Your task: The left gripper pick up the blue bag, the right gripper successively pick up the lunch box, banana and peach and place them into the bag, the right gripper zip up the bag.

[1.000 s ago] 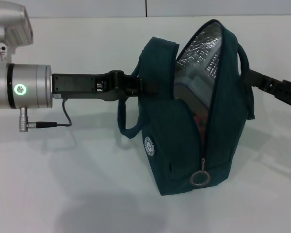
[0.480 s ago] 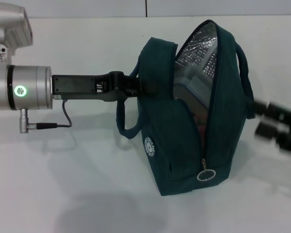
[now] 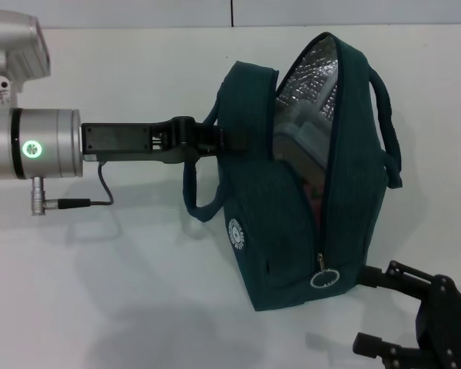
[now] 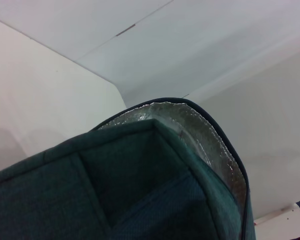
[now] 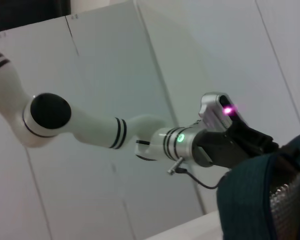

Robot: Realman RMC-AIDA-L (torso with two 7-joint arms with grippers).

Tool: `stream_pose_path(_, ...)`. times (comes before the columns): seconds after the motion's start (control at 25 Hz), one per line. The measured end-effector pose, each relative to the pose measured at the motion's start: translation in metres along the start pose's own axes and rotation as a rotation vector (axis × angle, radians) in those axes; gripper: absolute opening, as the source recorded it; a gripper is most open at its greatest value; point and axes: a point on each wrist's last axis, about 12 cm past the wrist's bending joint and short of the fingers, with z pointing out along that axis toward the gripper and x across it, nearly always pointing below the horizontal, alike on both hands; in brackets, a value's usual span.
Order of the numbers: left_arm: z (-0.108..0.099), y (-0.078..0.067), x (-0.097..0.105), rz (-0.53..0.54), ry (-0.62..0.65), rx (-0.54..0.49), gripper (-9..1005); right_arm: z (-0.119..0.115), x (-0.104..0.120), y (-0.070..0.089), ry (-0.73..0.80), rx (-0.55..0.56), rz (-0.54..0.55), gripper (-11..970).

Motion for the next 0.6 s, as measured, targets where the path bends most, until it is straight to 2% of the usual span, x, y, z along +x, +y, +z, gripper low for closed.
stream_pose_path(0.16, 0.001, 0.000, 0.000, 0.006, 0.001, 0.002, 36, -0.002, 0.010, 0.001, 0.016, 0.070, -0.004, 845)
stream_pose_path(0.6, 0.002, 0.000, 0.002, 0.010, 0.007, 0.006, 36, 0.000, 0.016, -0.006, 0.054, 0.126, -0.006, 843)
